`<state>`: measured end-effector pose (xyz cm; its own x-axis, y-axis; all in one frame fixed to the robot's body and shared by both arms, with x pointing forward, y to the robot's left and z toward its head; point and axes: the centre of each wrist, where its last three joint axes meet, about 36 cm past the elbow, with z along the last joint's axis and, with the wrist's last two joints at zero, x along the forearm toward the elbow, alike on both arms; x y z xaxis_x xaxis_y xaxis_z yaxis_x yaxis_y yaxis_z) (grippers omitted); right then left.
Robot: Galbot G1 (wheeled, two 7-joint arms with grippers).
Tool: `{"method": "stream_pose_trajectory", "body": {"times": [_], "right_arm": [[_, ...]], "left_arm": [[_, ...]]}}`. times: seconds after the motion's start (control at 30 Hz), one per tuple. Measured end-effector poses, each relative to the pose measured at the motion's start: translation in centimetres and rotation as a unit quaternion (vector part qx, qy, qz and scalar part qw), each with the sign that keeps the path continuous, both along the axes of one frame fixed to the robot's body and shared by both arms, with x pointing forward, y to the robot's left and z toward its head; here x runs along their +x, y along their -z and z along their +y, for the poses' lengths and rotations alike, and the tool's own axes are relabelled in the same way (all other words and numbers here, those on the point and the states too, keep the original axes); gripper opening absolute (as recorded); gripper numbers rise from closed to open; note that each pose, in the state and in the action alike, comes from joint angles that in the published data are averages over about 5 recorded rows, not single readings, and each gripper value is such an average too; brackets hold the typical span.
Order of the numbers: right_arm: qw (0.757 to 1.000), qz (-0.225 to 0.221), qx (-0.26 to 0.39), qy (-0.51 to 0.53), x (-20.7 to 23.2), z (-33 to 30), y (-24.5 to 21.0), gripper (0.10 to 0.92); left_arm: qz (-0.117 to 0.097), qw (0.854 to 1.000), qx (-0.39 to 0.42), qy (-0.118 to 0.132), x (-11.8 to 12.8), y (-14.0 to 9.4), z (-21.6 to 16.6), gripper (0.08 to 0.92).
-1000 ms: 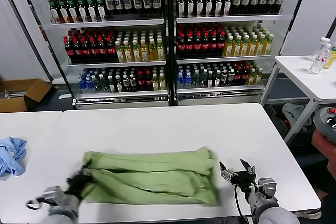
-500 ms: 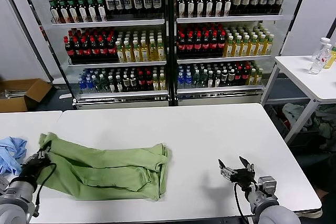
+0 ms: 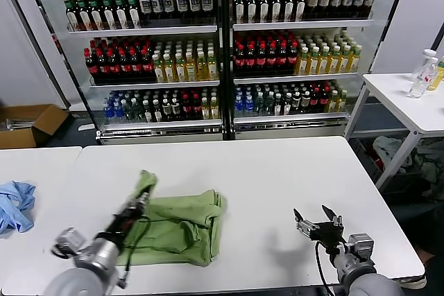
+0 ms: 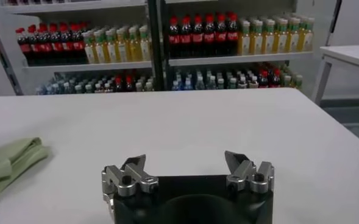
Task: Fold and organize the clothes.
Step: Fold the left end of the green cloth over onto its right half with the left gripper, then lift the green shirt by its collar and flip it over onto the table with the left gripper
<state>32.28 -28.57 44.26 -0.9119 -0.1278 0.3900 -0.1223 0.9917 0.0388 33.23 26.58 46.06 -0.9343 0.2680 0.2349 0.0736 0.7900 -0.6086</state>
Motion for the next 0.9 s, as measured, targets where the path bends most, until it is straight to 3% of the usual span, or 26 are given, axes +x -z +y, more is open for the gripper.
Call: {"method": "stream_pose_trajectory", "body": {"times": [0.2,0.43,0.6,0.73,0.9], "right_arm": [[1.000,-0.001,0.000,0.005,-0.2,-0.3,-0.1,0.823],[1.000,-0.002,-0.001,0.006,-0.1,-0.4,-0.2,0.823],[1.000,-0.003,0.003,0.005,0.0,-0.1,-0.2,0.823],[1.000,-0.003,0.006,0.005,0.2,0.0,0.0,0.823],[1.000,-0.004,0.008,0.002,0.5,0.2,0.1,0.823]], "left_arm": [[0.019,0.999,0.010,0.036,1.3,2.2,-3.9,0.149],[0.020,0.997,0.020,0.079,1.5,3.3,-7.6,0.348],[0.012,0.996,0.010,0.093,1.0,2.8,-8.7,0.487],[0.005,0.997,0.019,0.079,0.3,2.4,-8.1,0.608],[0.000,0.997,0.076,0.021,0.0,2.9,-5.2,0.745]]}}
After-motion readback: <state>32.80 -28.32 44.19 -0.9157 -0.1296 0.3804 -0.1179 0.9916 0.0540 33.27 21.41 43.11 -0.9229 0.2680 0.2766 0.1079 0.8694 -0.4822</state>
